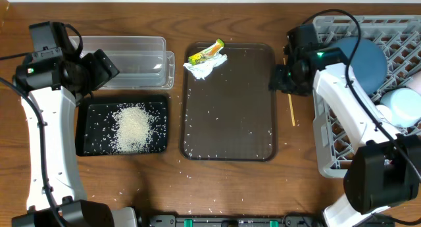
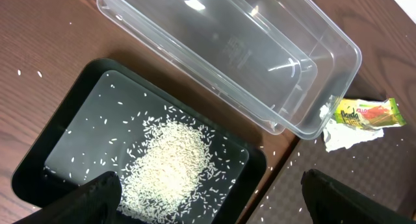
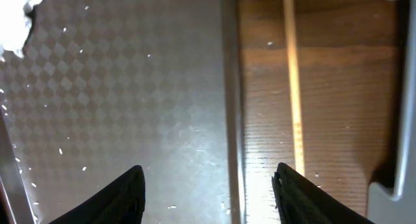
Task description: Sort waste into correct bins and load items into the dishwasher rack
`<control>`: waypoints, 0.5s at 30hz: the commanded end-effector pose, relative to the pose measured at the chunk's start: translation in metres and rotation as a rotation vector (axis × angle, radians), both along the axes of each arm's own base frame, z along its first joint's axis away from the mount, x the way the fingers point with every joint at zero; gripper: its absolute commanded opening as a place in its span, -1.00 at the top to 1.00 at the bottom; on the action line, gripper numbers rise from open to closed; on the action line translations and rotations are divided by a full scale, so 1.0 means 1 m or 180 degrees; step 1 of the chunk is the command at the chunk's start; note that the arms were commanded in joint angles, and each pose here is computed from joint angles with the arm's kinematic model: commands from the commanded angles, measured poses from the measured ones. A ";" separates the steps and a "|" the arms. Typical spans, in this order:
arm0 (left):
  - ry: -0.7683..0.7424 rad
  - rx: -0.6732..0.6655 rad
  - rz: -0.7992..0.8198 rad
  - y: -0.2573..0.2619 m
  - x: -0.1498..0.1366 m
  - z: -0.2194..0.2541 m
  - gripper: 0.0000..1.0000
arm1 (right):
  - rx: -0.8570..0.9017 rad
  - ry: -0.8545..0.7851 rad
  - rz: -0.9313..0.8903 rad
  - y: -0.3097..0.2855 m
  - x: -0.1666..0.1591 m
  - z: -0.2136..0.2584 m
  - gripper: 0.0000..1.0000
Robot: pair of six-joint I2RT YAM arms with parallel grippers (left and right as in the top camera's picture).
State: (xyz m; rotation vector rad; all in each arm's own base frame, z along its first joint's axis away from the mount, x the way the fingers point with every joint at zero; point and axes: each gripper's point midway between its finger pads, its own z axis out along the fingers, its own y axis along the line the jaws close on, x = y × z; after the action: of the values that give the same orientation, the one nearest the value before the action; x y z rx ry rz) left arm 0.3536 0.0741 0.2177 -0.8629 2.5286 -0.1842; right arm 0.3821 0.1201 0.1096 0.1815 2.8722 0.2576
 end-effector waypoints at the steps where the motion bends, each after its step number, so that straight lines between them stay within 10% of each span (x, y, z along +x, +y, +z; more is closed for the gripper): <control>1: -0.0054 0.0039 0.0000 0.003 0.002 0.007 -0.84 | -0.0247 0.0001 -0.0052 0.005 -0.003 -0.008 -0.24; 15: -0.0054 0.0039 0.0000 0.003 0.002 0.007 -0.84 | -0.0979 -0.0028 -0.0169 -0.031 0.016 -0.042 -0.23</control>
State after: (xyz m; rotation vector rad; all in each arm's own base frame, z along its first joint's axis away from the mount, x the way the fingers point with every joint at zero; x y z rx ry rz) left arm 0.3536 0.0741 0.2176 -0.8630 2.5290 -0.1842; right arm 0.3922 0.1038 0.0719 0.1798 2.8636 -0.1181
